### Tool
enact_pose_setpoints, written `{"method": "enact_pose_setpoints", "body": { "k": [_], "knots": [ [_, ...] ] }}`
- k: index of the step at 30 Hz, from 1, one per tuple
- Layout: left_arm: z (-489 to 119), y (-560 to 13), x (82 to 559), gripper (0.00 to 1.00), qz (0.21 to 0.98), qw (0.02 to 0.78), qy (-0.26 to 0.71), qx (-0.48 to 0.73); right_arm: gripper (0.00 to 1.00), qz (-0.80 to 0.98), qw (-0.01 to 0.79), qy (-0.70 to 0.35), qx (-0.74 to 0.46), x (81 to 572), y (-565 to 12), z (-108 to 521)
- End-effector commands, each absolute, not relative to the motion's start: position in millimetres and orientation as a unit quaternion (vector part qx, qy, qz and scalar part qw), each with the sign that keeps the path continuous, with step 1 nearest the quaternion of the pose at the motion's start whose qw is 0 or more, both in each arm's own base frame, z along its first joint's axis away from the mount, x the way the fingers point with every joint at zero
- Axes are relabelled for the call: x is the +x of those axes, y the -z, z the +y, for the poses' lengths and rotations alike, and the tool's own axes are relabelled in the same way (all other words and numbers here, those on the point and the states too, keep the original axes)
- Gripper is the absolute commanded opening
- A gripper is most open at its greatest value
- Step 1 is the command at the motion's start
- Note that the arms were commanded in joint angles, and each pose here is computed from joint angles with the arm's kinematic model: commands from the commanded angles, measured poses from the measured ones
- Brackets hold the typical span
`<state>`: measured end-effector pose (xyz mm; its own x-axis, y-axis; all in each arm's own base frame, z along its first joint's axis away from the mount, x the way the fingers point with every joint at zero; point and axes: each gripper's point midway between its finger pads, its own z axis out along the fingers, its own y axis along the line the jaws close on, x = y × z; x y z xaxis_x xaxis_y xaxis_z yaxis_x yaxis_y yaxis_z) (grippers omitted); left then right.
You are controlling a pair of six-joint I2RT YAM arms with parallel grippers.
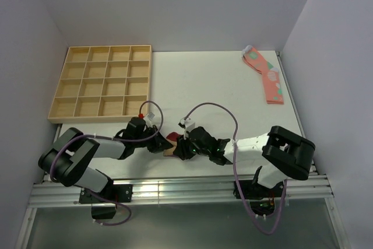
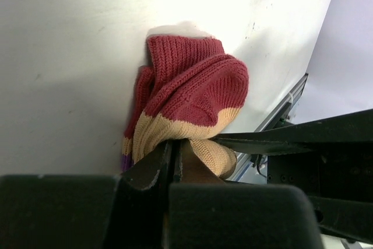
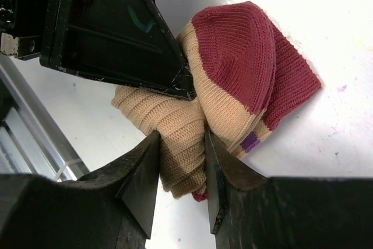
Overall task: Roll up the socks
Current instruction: Roll the sock at the center of the board.
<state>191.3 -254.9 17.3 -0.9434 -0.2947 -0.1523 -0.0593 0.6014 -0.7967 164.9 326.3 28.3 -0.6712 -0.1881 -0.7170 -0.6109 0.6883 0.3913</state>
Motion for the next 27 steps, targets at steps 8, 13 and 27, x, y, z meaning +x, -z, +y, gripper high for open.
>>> {"method": "enact_pose_setpoints", "body": {
  "k": [8, 13, 27],
  "knots": [
    [-184.6, 35.6, 168.9, 0.01, 0.942, 0.147, 0.255, -0.160, 0.28, 0.883, 0.224, -0.338, -0.237, 140.9, 5.0, 312.5],
    [-181.9, 9.1, 185.6, 0.06, 0.932, 0.197, 0.258, -0.160, 0.27, 0.892, 0.161, -0.355, -0.229, 132.6, 12.1, 307.3],
    [-179.1, -24.7, 199.8, 0.28, 0.907, 0.265, 0.283, -0.162, 0.24, 0.914, 0.071, -0.341, -0.208, 125.7, 35.6, 299.7]
  ]
}}
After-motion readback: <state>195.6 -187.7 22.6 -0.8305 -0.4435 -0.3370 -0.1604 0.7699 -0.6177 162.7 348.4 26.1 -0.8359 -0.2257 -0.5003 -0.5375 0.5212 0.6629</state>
